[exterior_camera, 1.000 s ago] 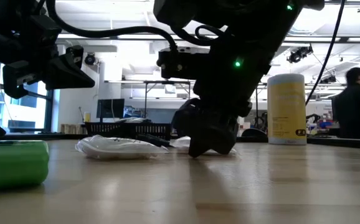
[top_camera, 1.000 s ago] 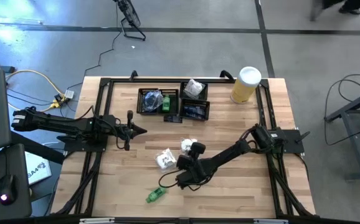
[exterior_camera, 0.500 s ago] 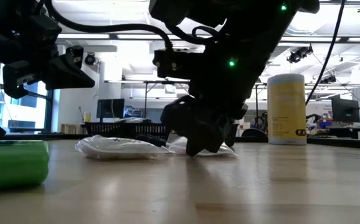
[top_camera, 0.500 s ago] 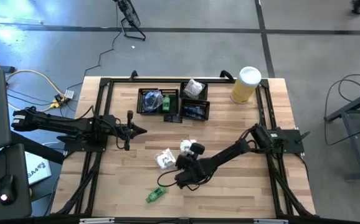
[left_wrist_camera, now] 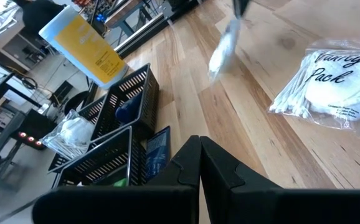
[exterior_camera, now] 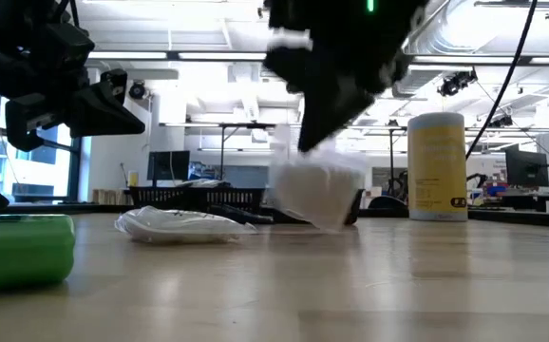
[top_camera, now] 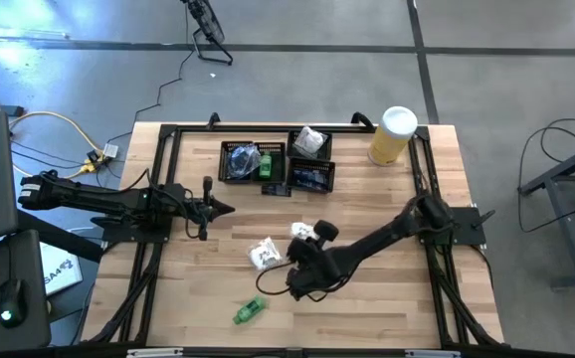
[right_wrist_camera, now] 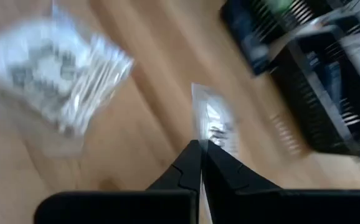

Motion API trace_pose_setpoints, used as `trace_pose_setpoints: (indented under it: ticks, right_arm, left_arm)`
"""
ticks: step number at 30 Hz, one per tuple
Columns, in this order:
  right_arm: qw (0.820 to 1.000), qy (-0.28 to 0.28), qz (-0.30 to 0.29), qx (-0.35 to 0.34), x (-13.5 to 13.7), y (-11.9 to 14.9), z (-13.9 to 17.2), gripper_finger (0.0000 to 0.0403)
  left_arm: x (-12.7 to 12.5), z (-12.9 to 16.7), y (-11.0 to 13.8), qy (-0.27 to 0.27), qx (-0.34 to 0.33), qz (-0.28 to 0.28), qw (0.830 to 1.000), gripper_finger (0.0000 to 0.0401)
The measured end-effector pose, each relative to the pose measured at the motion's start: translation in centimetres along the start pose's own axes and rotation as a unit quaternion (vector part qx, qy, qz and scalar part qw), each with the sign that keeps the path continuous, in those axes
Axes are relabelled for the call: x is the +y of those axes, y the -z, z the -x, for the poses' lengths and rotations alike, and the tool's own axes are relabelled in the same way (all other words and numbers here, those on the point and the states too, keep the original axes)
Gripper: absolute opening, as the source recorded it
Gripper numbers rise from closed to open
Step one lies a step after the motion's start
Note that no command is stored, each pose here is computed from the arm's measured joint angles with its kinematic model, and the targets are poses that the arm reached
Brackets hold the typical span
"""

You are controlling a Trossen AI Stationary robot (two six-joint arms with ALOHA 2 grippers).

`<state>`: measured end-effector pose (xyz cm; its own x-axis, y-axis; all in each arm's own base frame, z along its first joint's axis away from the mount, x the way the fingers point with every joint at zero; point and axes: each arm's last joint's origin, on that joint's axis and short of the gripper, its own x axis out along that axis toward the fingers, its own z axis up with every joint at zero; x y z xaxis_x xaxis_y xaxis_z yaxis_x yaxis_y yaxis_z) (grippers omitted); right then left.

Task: Pick & Place Travel size toiletries
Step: Put the white middle cotton buds into the top black bin

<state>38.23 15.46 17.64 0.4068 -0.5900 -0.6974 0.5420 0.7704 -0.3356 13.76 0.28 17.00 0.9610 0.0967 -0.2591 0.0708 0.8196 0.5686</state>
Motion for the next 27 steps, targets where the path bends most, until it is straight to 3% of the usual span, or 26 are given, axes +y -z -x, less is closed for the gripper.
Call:
trace_pose_setpoints:
  ticks: [7,13,19,27]
  right_arm:
    - [0.999,0.010,-0.025,-0.040,-2.8,-2.2,2.7,0.0003]
    - [0.995,0.050,-0.025,-0.078,-5.2,-4.0,3.2,0.0003]
    - [0.991,0.103,-0.009,-0.083,-8.7,-6.3,2.0,0.0003]
    - [0.990,0.133,0.049,-0.022,-15.0,-9.4,-1.3,0.0003]
  left_arm:
    - [0.0,0.0,0.0,0.001,0.003,-0.001,1.000,0.0001]
    - [-0.1,0.0,0.1,0.004,0.007,0.000,1.000,0.0001]
    - [-0.1,0.0,0.2,0.005,0.009,0.001,1.000,0.0001]
    - [0.0,0.0,0.3,-0.015,0.024,-0.002,1.000,0.0001]
